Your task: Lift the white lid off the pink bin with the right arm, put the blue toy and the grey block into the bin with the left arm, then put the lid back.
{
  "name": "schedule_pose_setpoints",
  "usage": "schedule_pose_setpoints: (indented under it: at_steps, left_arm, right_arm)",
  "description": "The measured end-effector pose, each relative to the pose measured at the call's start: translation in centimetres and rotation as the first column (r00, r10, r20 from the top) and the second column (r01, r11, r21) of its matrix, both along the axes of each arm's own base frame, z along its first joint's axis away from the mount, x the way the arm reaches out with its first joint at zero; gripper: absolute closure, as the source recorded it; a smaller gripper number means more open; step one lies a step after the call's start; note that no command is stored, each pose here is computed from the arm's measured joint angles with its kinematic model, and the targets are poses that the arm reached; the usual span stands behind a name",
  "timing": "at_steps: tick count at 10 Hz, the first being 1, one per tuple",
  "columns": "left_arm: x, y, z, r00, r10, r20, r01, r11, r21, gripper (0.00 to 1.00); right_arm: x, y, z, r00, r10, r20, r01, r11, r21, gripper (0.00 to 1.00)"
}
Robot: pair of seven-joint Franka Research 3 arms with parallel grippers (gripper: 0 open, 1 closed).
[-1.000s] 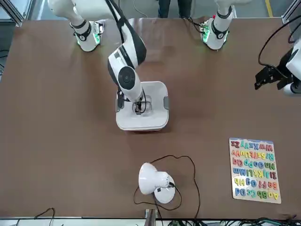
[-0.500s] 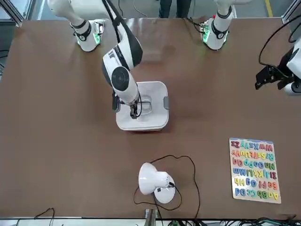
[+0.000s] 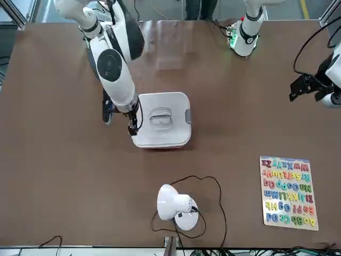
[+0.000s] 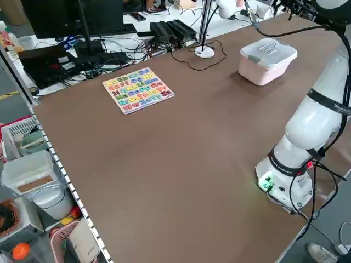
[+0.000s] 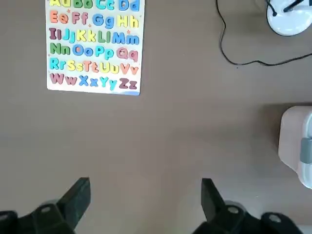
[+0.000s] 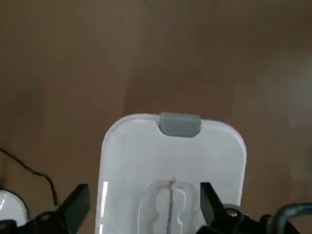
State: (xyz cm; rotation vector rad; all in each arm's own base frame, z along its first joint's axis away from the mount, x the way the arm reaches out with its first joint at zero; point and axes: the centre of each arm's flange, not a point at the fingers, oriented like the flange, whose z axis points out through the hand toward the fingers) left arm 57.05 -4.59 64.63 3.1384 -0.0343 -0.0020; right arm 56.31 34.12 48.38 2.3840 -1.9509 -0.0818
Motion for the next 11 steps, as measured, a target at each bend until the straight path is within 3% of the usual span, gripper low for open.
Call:
schedule_pose_setpoints:
  at_steps: [2,4,7,11]
  left_arm:
    - [0.0,0.1,0.0,1.000,0.001,0.001,-0.001,1.000,0.000,0.00]
    - [0.0,0.1,0.1,1.000,0.001,0.002,-0.001,1.000,0.000,0.00]
    - [0.0,0.1,0.3,1.000,0.002,0.006,-0.002,1.000,0.000,0.00]
    - [0.0,0.1,0.4,1.000,0.002,0.009,-0.002,1.000,-0.001,0.00]
  right_arm:
    - [0.6,-5.5,3.3,0.968,0.245,-0.048,-0.244,0.970,0.026,0.00]
    - [0.9,-12.5,6.9,0.876,0.478,-0.070,-0.473,0.878,0.076,0.00]
    - [0.9,-22.7,9.8,0.665,0.741,-0.095,-0.730,0.672,0.124,0.00]
    - [-0.2,-34.9,13.0,0.364,0.930,-0.055,-0.913,0.368,0.174,0.00]
